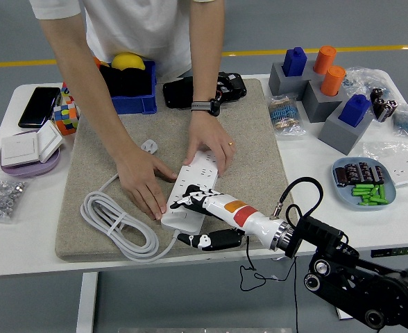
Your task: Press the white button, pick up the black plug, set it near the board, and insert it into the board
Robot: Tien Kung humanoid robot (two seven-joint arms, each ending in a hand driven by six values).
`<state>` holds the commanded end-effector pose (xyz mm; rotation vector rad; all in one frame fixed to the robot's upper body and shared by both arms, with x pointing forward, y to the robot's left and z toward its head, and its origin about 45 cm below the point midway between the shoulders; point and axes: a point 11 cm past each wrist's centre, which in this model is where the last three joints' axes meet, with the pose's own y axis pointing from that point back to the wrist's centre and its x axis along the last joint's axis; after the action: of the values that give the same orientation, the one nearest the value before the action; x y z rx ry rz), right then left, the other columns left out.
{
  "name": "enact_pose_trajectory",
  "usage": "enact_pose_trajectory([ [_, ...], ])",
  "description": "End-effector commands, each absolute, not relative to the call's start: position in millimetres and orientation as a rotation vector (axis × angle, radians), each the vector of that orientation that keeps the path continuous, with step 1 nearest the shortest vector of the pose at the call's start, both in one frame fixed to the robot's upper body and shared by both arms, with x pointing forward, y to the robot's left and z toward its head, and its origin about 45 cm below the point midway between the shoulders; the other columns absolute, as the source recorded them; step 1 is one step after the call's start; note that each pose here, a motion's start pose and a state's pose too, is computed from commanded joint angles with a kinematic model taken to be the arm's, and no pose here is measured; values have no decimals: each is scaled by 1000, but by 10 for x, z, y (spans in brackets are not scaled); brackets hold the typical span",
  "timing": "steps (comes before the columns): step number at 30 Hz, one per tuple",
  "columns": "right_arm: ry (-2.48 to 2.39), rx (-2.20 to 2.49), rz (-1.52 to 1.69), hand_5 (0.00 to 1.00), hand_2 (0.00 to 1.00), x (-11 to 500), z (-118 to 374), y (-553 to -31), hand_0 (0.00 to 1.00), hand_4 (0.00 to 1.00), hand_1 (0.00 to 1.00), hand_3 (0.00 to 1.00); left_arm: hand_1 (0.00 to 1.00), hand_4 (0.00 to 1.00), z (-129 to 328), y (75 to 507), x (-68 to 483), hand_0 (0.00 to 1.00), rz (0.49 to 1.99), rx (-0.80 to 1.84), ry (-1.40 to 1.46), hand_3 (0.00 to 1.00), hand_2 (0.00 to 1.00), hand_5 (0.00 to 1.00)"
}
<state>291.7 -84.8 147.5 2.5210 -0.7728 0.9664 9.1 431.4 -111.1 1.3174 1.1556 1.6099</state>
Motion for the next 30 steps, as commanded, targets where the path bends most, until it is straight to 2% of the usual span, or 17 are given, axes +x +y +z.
enact_pose_trajectory([
  [11,-926,2549,1120,784,845,3028,2074,-935,977,779,895,818,494,606,-1111,4317,74,472,1611,1320,1160,570,506,252],
  [17,-1100,2499,1181,782,828,3173,2369,-1163,968,789,878,807,494,606,-1112,4314,80,472,1614,1317,1159,569,506,252],
  [21,-1237,2409,1124,782,828,3325,2334,-1480,968,789,878,807,494,606,-1113,4310,78,472,1614,1316,1161,569,506,252],
  [22,-1278,2380,1093,738,809,3362,2303,-1590,933,816,833,795,494,606,-1114,4307,79,472,1614,1315,1161,569,506,253],
  [27,-1415,2298,983,738,809,3425,2193,-1964,933,816,833,795,494,606,-1113,4305,104,472,1617,1309,1159,569,506,253],
  [28,-1429,2288,973,685,792,3427,2179,-2007,900,848,804,794,494,606,-1113,4306,108,472,1617,1309,1159,570,506,252],
  [30,-1472,2256,935,685,792,3425,2130,-2148,900,848,804,794,494,606,-1112,4305,120,472,1618,1307,1158,570,506,252],
])
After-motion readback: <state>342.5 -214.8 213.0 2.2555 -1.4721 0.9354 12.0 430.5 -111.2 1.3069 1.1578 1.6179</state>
